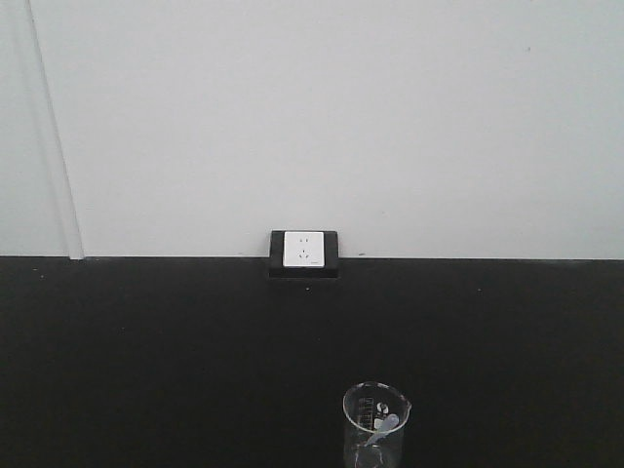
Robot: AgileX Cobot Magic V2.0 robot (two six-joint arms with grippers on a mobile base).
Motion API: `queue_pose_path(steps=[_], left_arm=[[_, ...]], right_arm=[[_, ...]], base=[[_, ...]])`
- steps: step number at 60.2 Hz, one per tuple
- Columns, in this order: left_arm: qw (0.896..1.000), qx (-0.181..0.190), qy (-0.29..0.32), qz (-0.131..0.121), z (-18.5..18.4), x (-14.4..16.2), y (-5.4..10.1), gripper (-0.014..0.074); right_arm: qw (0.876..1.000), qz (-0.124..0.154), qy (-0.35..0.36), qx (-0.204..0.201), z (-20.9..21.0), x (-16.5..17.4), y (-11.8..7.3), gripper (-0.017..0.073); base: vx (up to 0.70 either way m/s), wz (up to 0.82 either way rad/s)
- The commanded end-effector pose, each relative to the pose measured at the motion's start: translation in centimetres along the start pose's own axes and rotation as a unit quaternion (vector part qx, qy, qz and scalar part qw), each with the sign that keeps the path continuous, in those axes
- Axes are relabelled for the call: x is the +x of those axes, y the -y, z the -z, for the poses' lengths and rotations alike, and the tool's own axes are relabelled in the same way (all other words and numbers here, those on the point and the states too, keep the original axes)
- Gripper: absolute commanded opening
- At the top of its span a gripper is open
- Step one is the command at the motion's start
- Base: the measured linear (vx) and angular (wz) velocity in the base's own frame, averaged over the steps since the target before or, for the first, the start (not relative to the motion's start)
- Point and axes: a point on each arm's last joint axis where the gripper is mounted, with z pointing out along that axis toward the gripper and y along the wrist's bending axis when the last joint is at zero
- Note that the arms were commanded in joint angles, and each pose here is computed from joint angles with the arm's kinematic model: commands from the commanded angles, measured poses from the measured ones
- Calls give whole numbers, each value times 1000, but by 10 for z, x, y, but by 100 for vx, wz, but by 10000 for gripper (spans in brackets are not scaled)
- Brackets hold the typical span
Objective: Grab transparent chemical and place on left bench
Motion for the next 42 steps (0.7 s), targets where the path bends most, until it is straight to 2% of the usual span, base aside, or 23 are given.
queue_pose_path(steps=[1,12,18,23,27,33,42], left_arm=[[999,-1,41,4,1,-3,0,-3],[999,-1,41,4,1,-3,0,-3],[999,-1,41,4,1,-3,0,-3],[999,-1,41,4,1,-3,0,-3],[999,-1,41,4,1,-3,0,-3],[999,-1,41,4,1,-3,0,-3],[999,-1,41,4,1,-3,0,-3]], right_arm=[[999,4,47,2,1,-6,0,-8],[999,4,52,2,1,-7,0,-8],[996,-7,89,1,2,-15,0,-8],[989,-51,140,-3,6,-29,1,-8],[982,-76,172,-6,10,-45,2,-8],[978,-79,194,-6,15,-71,4,-8],[981,-78,179,-6,2,-113,6,-8]], base=[[0,0],[0,0],[0,0],[0,0],[0,0],[0,0],[0,0]])
